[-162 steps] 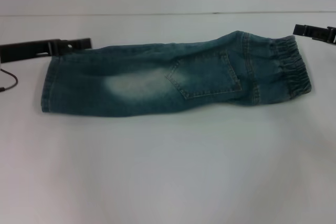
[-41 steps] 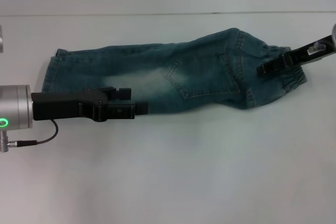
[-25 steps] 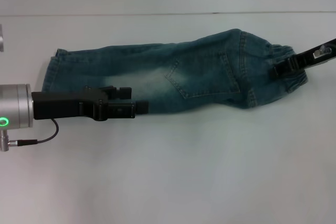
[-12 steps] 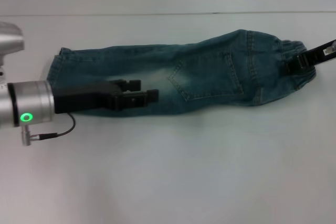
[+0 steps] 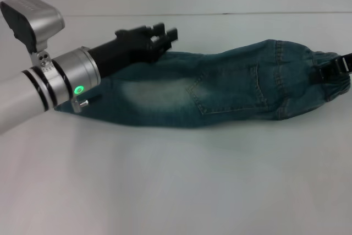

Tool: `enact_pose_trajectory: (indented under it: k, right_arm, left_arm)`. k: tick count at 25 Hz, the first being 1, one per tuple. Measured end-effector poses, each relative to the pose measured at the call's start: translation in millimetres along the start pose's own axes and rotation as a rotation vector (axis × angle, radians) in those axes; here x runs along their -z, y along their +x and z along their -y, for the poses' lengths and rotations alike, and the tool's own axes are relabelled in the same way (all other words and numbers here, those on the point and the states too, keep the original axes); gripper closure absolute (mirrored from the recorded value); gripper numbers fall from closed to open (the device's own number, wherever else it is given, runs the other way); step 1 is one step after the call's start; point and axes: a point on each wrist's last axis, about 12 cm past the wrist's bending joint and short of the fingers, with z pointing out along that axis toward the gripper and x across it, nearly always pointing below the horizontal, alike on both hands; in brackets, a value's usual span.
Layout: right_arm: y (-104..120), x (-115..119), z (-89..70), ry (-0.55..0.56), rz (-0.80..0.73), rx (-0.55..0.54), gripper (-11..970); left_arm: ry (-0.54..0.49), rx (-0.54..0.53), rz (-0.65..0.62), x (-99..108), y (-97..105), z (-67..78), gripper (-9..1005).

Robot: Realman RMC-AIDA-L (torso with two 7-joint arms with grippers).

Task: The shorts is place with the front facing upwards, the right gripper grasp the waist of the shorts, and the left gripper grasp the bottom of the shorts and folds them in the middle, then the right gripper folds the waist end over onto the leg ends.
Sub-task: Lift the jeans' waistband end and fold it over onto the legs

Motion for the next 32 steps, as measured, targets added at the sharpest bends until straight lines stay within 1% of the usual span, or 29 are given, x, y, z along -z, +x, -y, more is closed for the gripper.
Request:
enact_pose_trajectory:
  k: [3,5,6,8,9,11,15,18,23,32]
  right_arm:
    - [3,7,0.4,-0.043,0.011,-0.022,841]
    - [5,11,0.5,-0.07,0.02,-0.034,842]
    - [5,14,0.4,-0.082,0.026,-0.039,842]
    - [4,19,-1.0,-0.111,0.042,-0.043,842]
    - [4,21,-2.7,-0.129,0.051,-0.043,842]
    - [2,24,-6.2,-0.162,0.063,-0.041,844]
    - [0,34,-15.1,-0.238,0.086,-0.024,846]
    - [-3,45,-21.6,-0.289,0.114,-0.01,846]
    - [-8,56,-30.9,-0.343,0.138,0.013,845]
    - [-15,68,-32.0,-0.359,0.179,0.024,846]
  left_arm:
    - [-0.109,-0.096,0.071,-14,3,-1.1,503]
    - [-0.189,-0.187,0.084,-23,8,-0.2,550]
    - [-0.213,-0.225,0.08,-26,11,1.1,573]
    - [-0.266,-0.345,0.057,-32,19,5.9,731]
    - [-0.275,-0.367,0.053,-33,20,7.0,810]
    - [-0.304,-0.463,0.036,-36,25,12.0,871]
    - [-0.356,-0.565,0.004,-38,34,18.7,994]
    - [-0.371,-0.612,-0.033,-41,41,25.0,996]
    - [-0.334,-0.624,-0.061,-44,51,37.8,995]
    - [-0.248,-0.638,-0.071,-50,59,57.1,988]
